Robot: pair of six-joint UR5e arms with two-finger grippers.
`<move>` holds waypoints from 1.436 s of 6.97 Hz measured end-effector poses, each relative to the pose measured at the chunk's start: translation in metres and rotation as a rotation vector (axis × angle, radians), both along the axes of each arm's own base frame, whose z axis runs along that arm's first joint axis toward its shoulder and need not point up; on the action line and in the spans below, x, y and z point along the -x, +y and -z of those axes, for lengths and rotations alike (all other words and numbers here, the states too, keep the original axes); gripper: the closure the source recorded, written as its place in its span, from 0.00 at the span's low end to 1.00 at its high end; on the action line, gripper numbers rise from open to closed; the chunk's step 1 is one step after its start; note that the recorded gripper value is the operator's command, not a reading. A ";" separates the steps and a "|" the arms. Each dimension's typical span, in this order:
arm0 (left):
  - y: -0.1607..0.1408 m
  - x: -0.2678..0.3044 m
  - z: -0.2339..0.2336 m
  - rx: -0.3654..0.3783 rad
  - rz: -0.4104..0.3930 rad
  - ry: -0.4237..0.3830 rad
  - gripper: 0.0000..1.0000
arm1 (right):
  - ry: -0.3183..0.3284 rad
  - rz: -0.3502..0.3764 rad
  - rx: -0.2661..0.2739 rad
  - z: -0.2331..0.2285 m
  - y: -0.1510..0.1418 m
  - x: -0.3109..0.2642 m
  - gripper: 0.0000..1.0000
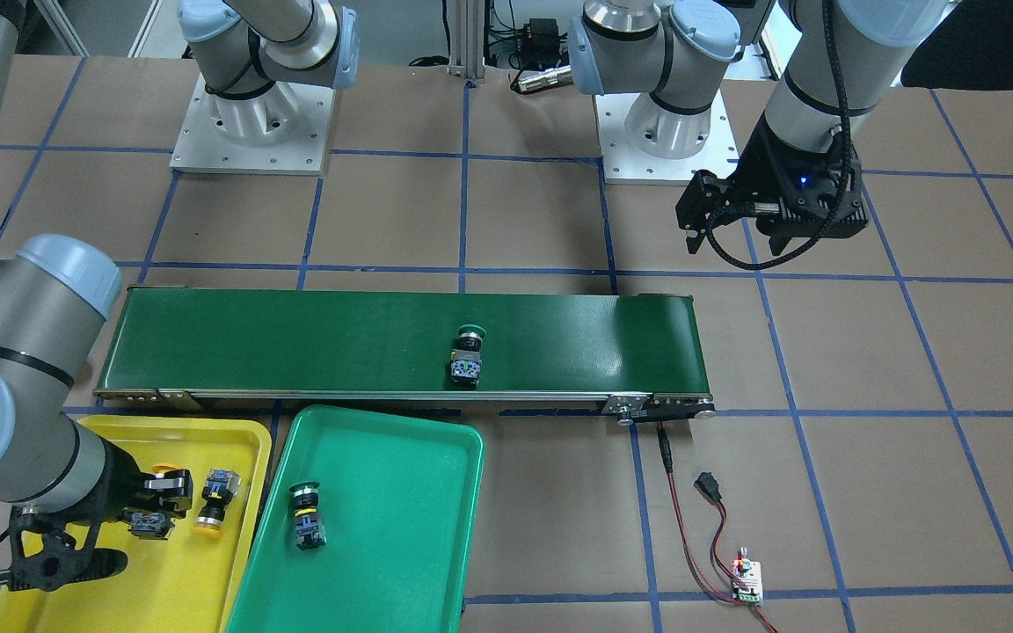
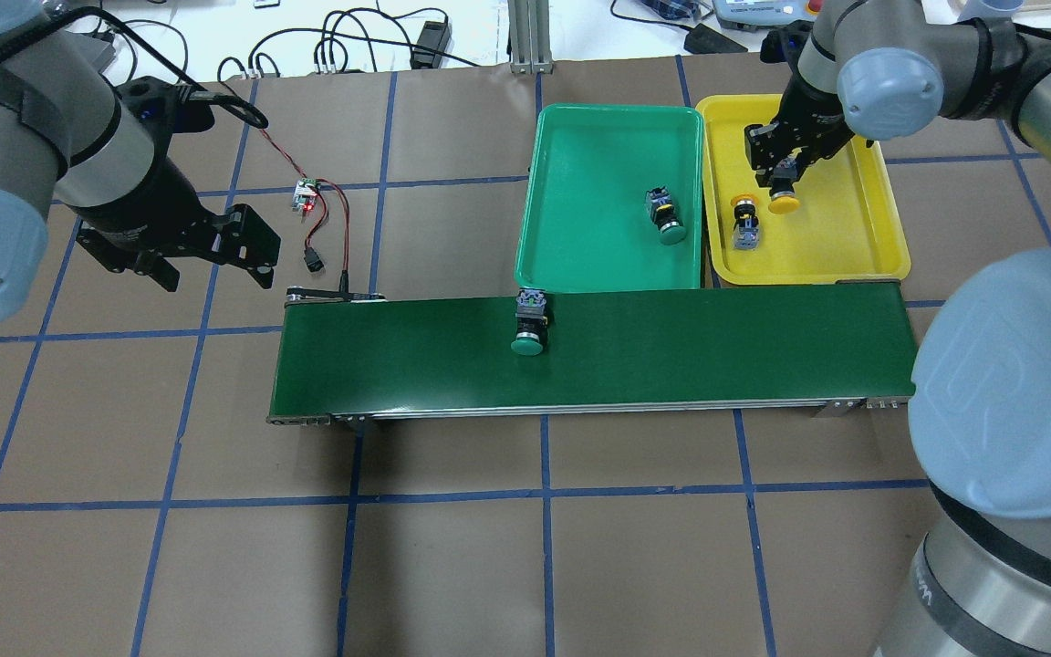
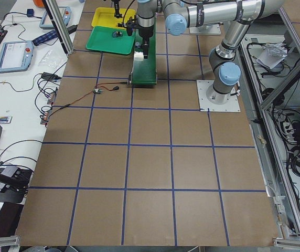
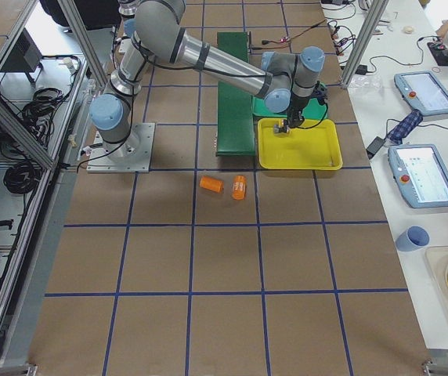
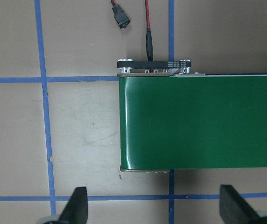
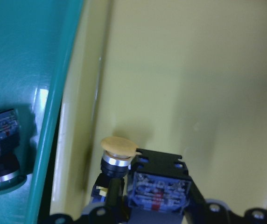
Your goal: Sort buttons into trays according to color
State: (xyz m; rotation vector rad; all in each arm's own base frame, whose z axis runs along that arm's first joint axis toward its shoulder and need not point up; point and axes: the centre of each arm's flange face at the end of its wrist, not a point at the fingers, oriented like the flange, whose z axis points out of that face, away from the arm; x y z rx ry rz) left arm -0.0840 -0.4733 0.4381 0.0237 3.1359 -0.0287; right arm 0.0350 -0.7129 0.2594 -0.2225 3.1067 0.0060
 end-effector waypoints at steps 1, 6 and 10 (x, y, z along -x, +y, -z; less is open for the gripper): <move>-0.004 0.010 -0.005 0.008 0.022 0.000 0.00 | -0.001 -0.002 -0.010 0.003 -0.002 0.006 0.00; -0.009 0.032 -0.007 0.010 0.071 -0.004 0.00 | -0.026 -0.005 -0.183 -0.045 0.083 -0.013 0.00; -0.008 0.032 -0.002 0.002 0.071 -0.011 0.00 | -0.020 -0.035 -0.156 0.000 0.178 -0.044 0.00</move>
